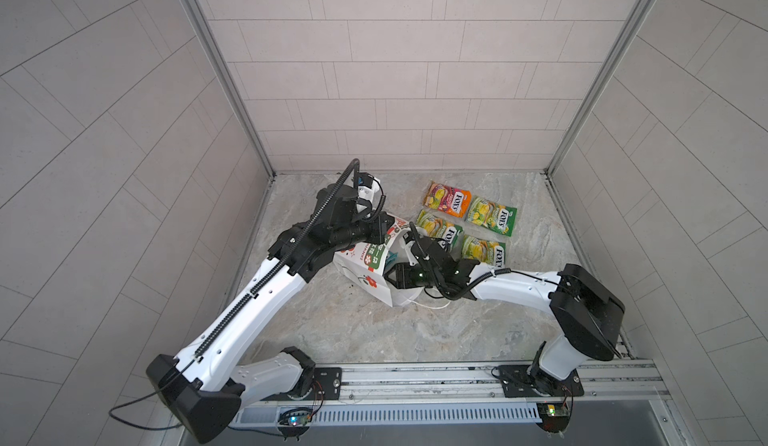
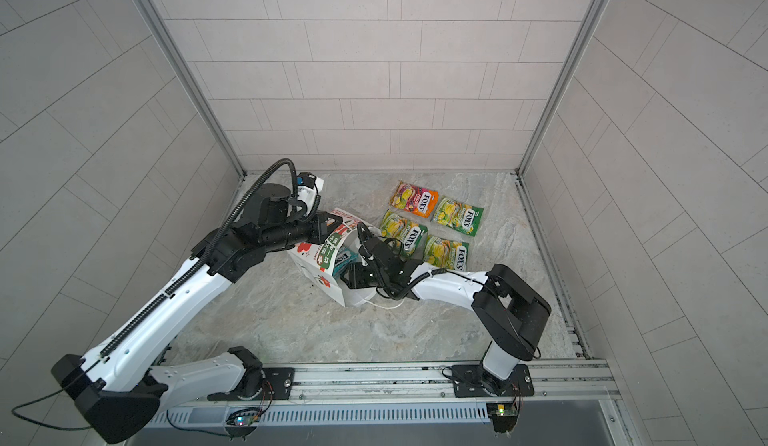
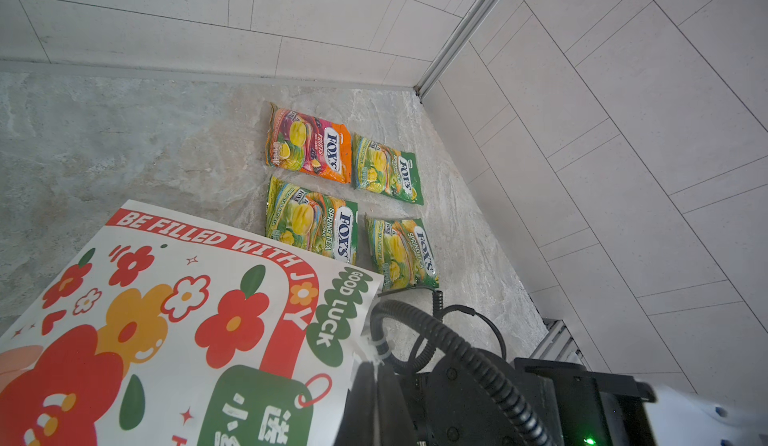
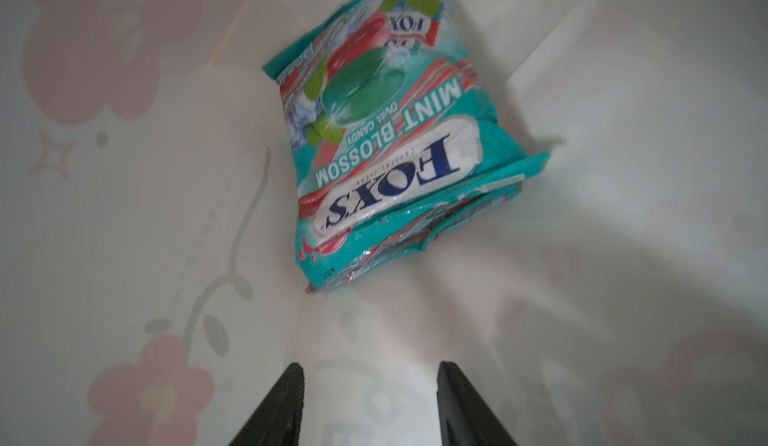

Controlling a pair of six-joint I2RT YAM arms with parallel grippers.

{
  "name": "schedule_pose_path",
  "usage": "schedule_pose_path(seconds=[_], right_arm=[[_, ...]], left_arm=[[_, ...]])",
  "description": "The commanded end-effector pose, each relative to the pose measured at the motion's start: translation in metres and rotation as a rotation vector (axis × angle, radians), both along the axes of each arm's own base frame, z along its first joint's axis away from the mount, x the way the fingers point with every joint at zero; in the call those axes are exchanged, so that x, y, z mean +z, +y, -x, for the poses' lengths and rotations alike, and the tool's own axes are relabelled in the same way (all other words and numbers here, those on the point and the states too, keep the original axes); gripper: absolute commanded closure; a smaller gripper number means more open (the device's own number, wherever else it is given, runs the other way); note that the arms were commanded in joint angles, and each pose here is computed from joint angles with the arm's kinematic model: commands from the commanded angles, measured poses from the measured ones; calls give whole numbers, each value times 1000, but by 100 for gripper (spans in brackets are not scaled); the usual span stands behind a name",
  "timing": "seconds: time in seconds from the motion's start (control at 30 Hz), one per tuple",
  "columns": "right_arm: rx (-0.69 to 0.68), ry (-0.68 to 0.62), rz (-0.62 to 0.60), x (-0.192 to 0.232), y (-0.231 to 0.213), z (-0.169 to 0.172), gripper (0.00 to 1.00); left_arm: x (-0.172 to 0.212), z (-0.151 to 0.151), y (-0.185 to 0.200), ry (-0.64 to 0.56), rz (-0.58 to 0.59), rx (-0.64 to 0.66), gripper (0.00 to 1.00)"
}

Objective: Take the snacks out of the paper bag
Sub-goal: 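Reach down and pinch the teal FOX'S Mint Blossom pack with the right gripper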

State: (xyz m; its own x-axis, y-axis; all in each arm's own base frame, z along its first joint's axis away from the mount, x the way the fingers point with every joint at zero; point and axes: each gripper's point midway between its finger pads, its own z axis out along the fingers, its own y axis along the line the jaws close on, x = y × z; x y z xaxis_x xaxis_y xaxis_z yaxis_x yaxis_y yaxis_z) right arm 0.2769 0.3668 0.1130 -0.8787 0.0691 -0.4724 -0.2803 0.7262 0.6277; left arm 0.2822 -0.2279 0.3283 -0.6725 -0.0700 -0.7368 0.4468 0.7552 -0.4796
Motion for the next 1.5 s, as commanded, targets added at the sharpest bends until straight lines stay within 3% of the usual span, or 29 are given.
schedule_pose_path(seconds=[0.0, 0.2, 0.47, 0.87, 1.33, 1.43, 1.47], right_arm=[[-164, 17, -83, 8, 6, -24, 47], [-259, 45, -107, 8, 9, -39, 49], [-366, 92, -36, -4, 1, -51, 50], [-411, 113, 7, -19, 4, -65, 57], [-406, 138, -8, -29, 21, -89, 58], [-381, 142, -11, -31, 26, -90, 69], [-371, 140, -12, -31, 28, -90, 78]], left_arm=[[15, 0, -3, -35, 32, -11, 100], [14, 1, -4, -33, 32, -18, 100], [13, 1, -6, -26, 35, -30, 100], [13, 2, -6, -23, 32, -33, 100], [10, 3, -7, -12, 34, -42, 100], [10, 4, -8, -11, 34, -47, 100], [10, 4, -8, -13, 33, -47, 100]])
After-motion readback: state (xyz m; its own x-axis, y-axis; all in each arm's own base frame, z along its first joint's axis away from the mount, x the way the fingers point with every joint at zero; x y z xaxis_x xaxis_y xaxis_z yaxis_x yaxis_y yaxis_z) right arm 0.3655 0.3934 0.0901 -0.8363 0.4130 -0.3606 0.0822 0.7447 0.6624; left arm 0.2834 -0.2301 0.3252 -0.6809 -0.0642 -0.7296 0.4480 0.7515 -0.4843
